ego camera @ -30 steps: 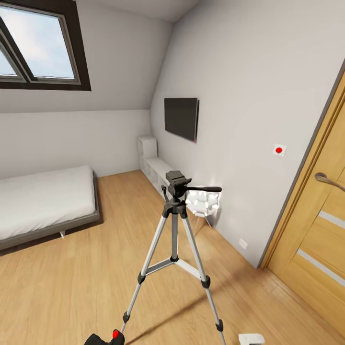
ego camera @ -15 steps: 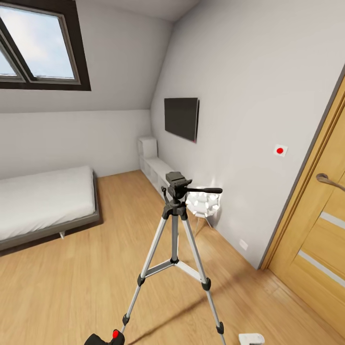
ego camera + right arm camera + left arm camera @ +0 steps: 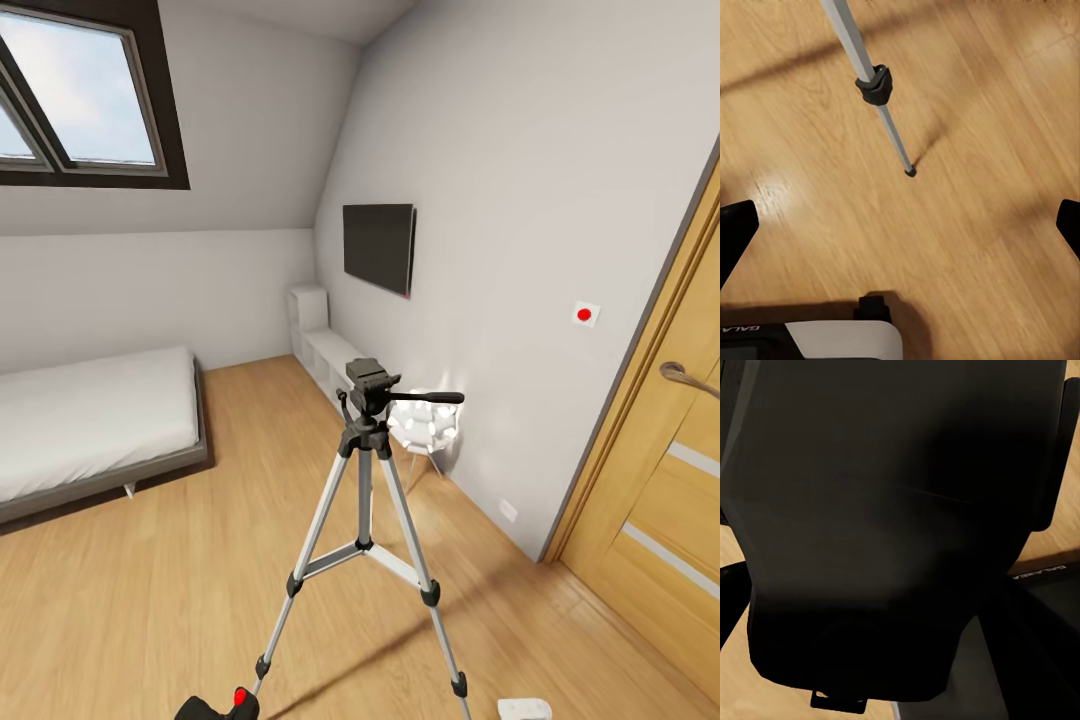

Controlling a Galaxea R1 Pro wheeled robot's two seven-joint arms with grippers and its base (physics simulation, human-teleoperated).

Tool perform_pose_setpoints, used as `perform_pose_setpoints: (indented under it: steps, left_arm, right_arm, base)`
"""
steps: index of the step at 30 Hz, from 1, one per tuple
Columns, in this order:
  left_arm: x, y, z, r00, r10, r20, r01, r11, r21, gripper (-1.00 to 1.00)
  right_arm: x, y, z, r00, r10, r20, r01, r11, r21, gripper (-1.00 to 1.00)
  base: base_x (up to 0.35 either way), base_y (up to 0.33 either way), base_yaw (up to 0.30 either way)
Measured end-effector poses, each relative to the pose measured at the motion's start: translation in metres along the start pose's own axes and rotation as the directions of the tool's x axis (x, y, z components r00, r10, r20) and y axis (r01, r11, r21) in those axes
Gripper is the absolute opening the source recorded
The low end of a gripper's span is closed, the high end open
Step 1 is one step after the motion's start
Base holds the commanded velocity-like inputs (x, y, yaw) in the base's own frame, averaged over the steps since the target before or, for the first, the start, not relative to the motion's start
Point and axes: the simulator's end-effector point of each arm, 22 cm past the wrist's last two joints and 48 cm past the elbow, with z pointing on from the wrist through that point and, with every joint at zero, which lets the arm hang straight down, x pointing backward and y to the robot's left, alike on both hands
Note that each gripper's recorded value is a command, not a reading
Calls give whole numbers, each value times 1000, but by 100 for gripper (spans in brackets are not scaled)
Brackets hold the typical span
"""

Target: Attach the digital camera to the camera tripod in the bedroom.

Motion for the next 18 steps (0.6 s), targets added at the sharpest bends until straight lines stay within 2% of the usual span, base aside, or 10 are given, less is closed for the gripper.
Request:
perform_pose_setpoints:
  steps: [18]
  left_arm:
    - [1,1,0,1000,-4,-2,4,1000,-1,-100]
  right_arm:
    - [1,-4,0,1000,3,0,-3,1000,2,100]
  base:
    - [0,0,0]
